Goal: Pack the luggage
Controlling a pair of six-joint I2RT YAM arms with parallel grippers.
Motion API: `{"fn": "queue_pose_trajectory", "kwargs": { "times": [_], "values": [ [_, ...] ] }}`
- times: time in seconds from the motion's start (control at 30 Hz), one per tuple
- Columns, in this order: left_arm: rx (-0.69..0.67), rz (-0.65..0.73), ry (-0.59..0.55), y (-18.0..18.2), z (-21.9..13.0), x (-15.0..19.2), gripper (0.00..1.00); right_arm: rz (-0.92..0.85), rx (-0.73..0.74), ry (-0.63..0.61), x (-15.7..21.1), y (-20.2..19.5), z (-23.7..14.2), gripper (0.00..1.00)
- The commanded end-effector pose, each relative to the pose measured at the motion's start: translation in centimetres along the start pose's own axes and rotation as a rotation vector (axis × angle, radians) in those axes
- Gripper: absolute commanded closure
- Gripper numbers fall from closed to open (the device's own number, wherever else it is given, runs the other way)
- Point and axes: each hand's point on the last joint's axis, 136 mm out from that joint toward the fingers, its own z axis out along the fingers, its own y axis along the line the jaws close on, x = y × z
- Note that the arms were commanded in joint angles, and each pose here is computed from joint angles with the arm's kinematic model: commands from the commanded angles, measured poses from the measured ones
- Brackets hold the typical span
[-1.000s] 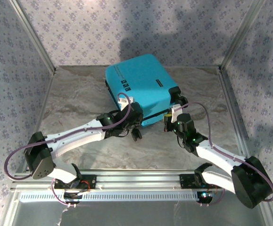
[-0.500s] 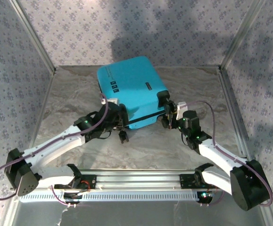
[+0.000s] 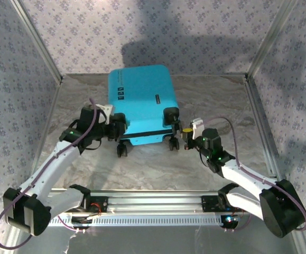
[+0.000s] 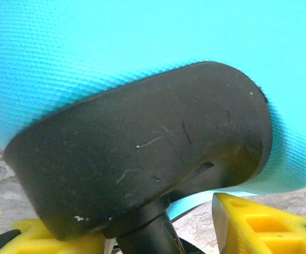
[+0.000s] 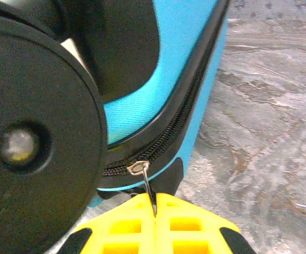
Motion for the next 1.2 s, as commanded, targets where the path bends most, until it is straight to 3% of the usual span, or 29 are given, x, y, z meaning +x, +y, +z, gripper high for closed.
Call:
{"fn": "queue_pose_trajectory", "kwargs": {
  "times": [0.0,0.1,0.2,0.33,0.47,0.63,0.93,1.17],
  "values": [
    [0.056,0.223,-0.301,-0.9,-2.9,-8.4,0.72,-0.047,0.07,-0.04,-0.4,-1.0,-0.1,1.0],
    [0.029,0.206,-0.285,0.7,-2.9,-9.6,0.6,-0.069,0.036,-0.031,-0.4,-0.4,0.5,1.0],
    [0.005,0.17,-0.272,1.1,-3.4,-10.9,0.36,-0.083,0.008,-0.02,-0.7,0.1,1.2,1.0],
    [0.05,0.09,-0.285,-0.5,-4.4,-11.8,0.25,-0.084,-0.006,-0.021,-1.0,0.3,1.7,1.0],
    [-0.022,0.093,-0.319,-1.8,-6.0,-11.6,0.19,-0.083,-0.013,-0.022,-1.2,0.3,1.8,1.0],
    [0.062,0.052,-0.305,-5.5,-6.5,-10.7,0.16,-0.078,-0.024,-0.022,-1.3,0.2,1.9,1.0],
    [0.134,0.152,-0.124,-16.0,0.7,-5.5,0.14,-0.063,-0.041,-0.012,-1.1,0.3,2.1,1.0],
    [0.012,0.217,-0.003,-19.6,7.0,-2.8,0.13,-0.06,-0.037,-0.017,-1.2,0.2,1.8,1.0]
  ]
}}
